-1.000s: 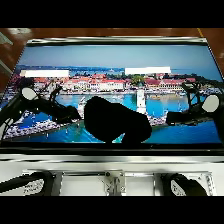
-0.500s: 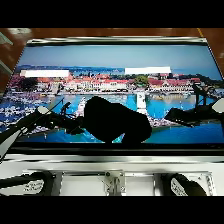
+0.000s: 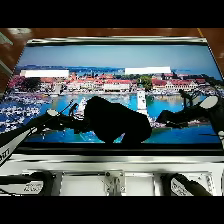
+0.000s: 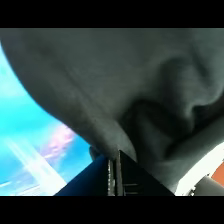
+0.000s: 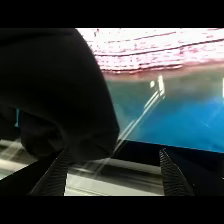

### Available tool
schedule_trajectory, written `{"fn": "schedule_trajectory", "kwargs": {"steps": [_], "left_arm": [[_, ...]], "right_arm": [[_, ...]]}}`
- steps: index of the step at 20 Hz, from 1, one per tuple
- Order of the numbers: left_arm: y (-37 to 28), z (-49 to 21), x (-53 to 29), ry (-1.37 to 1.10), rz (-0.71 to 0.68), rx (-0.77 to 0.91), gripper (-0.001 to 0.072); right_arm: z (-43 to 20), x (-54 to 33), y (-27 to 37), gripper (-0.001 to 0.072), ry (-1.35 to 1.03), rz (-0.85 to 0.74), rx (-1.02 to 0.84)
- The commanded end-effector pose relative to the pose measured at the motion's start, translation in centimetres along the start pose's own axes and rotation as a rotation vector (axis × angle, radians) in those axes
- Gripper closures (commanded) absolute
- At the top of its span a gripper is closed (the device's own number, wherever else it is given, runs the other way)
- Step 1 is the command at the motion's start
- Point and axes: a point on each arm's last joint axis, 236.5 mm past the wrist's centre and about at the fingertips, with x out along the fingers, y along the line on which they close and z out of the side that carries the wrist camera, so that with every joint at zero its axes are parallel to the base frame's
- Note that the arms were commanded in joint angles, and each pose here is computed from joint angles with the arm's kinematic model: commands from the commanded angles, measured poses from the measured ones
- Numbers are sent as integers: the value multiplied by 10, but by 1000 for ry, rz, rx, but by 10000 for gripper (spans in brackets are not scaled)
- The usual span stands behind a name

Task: Fold the shirts.

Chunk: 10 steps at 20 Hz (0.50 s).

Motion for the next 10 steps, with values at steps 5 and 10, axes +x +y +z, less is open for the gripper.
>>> {"fn": "schedule_trajectory", "kwargs": {"steps": [5,10], "left_arm": [[-30,8,-23,-77,-42,90,665],[-66,31,-68,-217,-89,195,666]], "right_arm": [[-22,93,15,17,203,-10,-118],[-22,81,26,632,198,21,-124]]}}
